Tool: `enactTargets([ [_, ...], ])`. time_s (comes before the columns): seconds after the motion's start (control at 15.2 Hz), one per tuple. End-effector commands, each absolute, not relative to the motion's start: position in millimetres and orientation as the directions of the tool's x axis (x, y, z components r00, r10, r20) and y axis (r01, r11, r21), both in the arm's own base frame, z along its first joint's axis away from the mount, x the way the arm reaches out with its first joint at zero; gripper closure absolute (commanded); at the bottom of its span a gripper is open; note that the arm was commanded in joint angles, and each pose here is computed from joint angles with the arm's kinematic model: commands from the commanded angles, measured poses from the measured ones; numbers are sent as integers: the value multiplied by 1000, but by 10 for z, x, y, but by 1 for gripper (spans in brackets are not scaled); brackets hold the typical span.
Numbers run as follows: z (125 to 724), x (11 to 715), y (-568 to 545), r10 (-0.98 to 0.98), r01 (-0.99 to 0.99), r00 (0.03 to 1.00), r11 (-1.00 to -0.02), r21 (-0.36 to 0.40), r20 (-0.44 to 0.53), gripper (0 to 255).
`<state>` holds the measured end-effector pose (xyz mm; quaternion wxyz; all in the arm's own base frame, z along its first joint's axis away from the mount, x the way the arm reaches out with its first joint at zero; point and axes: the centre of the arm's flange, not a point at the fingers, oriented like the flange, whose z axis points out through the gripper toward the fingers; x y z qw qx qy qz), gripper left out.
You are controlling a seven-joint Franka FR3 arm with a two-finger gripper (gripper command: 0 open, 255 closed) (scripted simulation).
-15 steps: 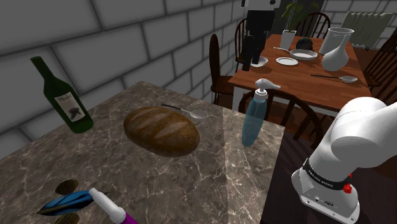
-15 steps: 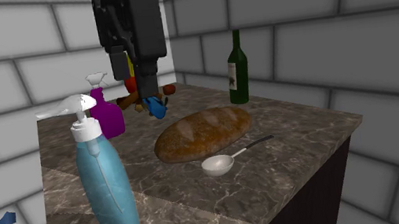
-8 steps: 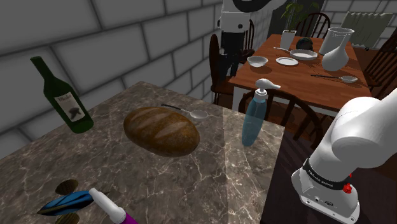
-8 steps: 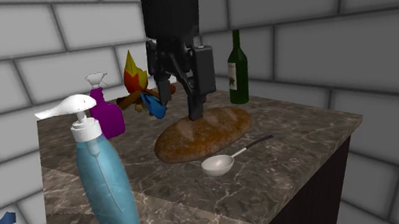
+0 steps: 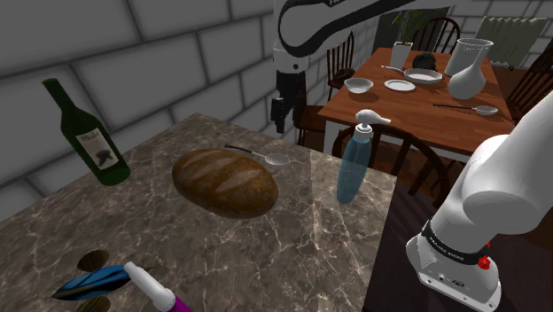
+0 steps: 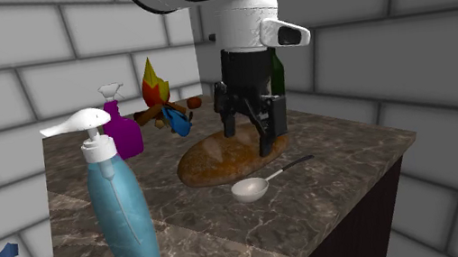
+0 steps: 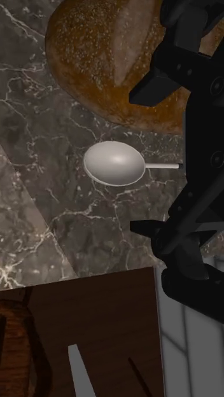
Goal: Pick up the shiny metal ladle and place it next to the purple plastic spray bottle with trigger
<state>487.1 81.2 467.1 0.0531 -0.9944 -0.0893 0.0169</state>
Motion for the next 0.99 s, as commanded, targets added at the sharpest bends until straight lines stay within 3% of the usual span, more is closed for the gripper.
enactTargets([
  [0.0, 4538, 5062, 916, 183, 180, 983, -978, -108, -23, 0],
  [0.59, 3815, 5928, 1304, 202, 198, 979, -975, -105, -26, 0],
  [0.92, 3563, 5968, 1347, 203, 199, 979, -974, -105, -26, 0],
])
